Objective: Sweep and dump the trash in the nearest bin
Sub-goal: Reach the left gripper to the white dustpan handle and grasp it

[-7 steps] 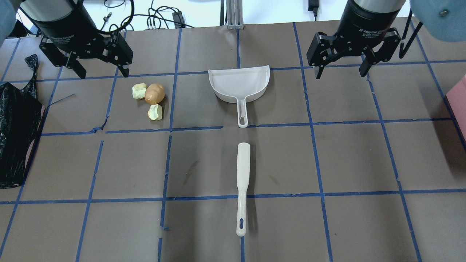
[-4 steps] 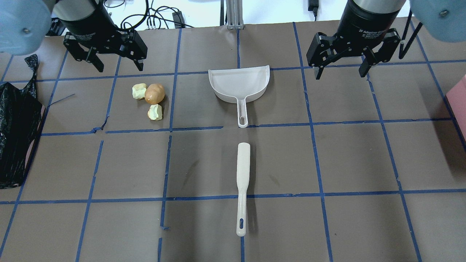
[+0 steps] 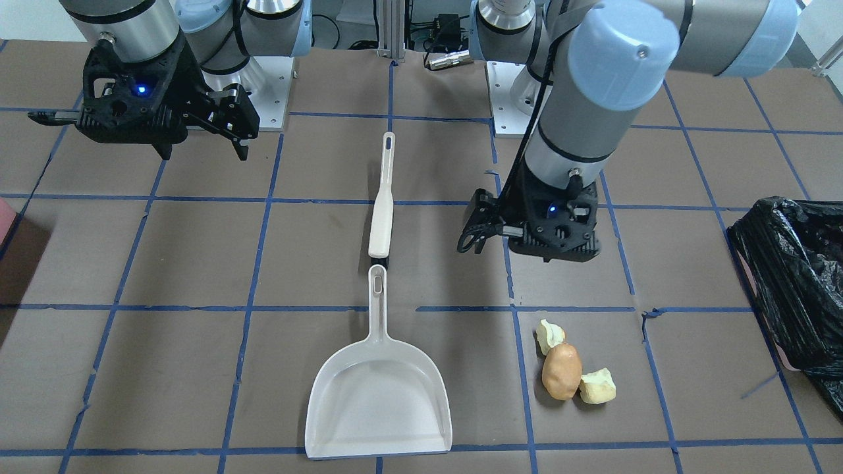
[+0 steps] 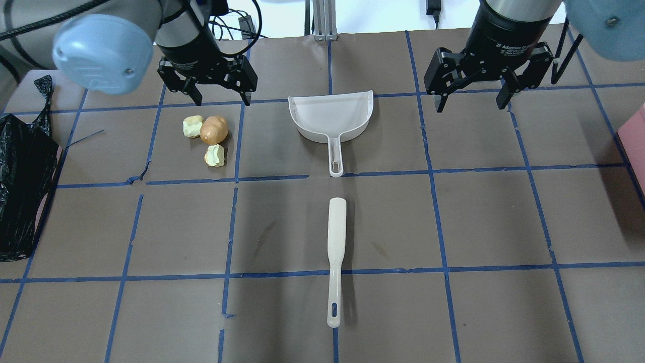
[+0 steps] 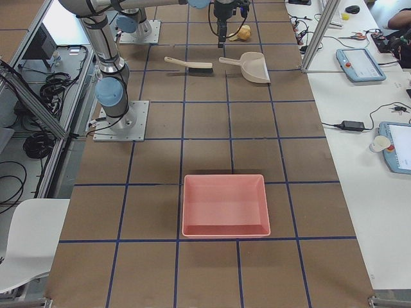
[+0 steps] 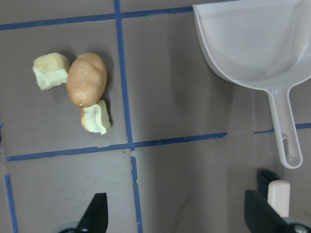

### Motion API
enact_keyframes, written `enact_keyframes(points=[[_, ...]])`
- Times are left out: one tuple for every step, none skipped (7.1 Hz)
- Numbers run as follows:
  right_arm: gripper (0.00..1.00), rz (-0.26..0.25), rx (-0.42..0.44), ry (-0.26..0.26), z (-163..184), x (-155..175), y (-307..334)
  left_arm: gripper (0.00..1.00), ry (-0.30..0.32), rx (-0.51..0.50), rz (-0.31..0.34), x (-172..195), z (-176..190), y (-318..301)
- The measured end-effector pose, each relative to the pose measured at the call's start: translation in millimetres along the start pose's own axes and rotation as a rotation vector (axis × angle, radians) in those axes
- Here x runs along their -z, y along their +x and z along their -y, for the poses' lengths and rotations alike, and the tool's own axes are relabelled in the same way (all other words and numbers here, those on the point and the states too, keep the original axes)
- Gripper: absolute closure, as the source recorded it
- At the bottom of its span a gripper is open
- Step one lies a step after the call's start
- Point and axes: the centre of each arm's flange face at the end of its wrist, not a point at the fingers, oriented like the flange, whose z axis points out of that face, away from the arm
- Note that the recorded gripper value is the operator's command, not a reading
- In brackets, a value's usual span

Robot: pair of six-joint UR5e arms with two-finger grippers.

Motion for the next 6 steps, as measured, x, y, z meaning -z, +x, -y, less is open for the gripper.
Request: enact_keyframes(points=[[0.0, 0.0, 0.002, 0.0, 0.0, -0.1, 0.0, 0.01, 0.008, -0.011, -0.006, -21.7, 5.3, 23.7], [0.0, 0.0, 0.004, 0.0, 0.0, -0.1, 0.0, 0.01, 0.004, -0.018, -0.009, -40.8, 6.3, 45.4], [0.0, -0.001, 0.006, -0.001, 0.0, -0.6, 0.0, 0.01, 0.002, -0.023, -0.01, -61.8, 6.1, 67.4], [0.0, -0.001, 0.007, -0.002, 0.0, -1.3, 0.1, 0.01, 0.013, -0.03, -0.012, -84.4, 4.6, 91.3], [0.0, -0.002, 0.008, -0.003, -0.1, -1.8, 0.2, 0.01, 0.022, -0.035, -0.017, -104.8, 0.5, 109.8], [0.0, -0.002, 0.008, -0.003, -0.1, -2.1, 0.2, 0.01, 0.024, -0.031, -0.024, -126.0, -5.1, 121.0]])
